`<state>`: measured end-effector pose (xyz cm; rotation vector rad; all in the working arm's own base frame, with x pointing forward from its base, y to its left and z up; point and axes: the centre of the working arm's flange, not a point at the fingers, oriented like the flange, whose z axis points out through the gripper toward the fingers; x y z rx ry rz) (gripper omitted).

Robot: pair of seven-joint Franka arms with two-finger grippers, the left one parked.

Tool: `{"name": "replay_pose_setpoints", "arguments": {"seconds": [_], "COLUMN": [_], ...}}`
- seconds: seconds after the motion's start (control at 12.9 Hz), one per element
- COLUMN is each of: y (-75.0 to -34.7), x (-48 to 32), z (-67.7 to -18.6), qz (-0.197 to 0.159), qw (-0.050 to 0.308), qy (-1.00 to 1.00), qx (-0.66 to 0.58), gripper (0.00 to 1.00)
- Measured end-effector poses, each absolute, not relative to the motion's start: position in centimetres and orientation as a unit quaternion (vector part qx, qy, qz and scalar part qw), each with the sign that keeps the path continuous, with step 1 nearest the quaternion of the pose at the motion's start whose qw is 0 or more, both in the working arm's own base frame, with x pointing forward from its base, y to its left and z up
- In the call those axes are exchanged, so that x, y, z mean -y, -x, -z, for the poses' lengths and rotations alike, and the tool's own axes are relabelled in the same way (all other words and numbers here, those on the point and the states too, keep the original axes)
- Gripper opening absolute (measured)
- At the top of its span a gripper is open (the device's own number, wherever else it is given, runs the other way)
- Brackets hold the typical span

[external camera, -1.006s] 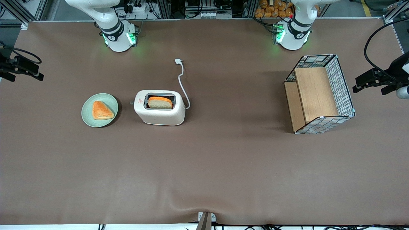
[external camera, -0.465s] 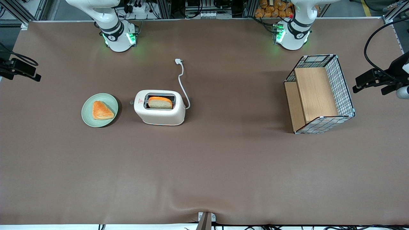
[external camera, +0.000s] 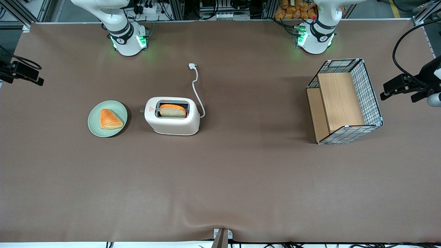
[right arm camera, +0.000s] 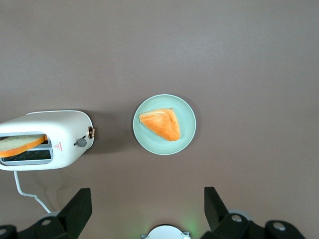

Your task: Press toaster button with right arm

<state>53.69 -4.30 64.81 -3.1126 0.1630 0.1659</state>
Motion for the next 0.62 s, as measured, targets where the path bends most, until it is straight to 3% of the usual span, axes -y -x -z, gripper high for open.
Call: {"name": "replay_pose_setpoints", "arguments": {"seconds": [0.62], "y": [-53.91], "x": [3.94], "z": [-64.51], "qz": [-0.058], "qw": [0.010], "qy": [0.997], "qx": [-0.050], "gripper": [1.00]}}
